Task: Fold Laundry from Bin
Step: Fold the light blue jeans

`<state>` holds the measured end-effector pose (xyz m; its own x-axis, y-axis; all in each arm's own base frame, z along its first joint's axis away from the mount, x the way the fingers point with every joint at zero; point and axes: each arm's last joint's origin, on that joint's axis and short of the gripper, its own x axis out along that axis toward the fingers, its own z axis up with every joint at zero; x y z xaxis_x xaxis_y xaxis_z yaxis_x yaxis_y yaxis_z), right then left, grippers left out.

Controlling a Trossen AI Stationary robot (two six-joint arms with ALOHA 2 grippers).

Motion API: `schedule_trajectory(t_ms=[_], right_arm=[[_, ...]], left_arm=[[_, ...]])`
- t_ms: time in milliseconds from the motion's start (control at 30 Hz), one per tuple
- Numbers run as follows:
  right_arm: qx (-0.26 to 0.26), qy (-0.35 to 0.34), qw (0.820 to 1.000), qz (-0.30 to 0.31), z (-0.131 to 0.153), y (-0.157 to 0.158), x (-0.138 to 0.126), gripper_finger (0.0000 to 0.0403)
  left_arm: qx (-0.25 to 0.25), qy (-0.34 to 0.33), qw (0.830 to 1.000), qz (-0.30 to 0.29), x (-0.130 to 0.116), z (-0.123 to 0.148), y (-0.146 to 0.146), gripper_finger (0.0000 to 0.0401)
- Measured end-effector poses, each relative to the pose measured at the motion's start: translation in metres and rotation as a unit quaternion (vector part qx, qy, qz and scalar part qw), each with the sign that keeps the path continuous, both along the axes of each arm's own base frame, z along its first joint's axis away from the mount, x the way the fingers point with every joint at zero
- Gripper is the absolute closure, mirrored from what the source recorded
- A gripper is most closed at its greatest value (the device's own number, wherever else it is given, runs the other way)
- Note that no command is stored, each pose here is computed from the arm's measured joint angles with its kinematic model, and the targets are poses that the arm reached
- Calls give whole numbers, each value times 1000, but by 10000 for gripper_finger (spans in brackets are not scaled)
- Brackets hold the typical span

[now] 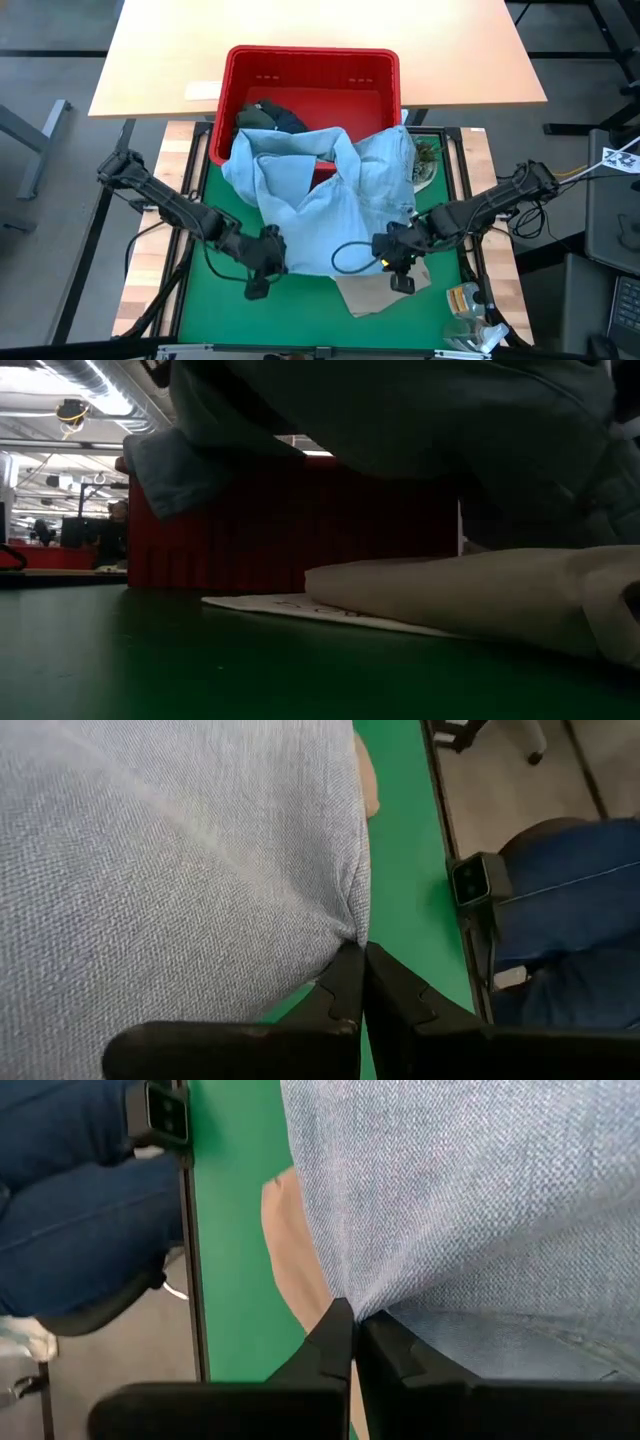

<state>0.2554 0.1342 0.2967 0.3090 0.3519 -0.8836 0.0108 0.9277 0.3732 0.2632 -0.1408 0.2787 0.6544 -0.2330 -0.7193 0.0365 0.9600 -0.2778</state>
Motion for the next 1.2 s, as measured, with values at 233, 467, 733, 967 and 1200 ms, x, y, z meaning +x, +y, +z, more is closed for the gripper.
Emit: schedule_trajectory(t_ms=[233,467,733,967,1200], right_arm=[[-13,23,999,23,-11,15,-1,398],[-28,51,998,29,-28,23,6,398],[-30,64,997,34,-35,25,9,398],[-29,86,995,39,-36,24,6,364],[-86,203,975,36,-40,12,-16,283]], left_arm=[[16,37,999,-2,15,-33,-19,401],[3,75,997,15,24,-57,-27,401],[-2,77,997,9,23,-59,-32,401],[1,82,997,8,23,-59,-32,401],[1,80,997,6,22,-59,-33,401]])
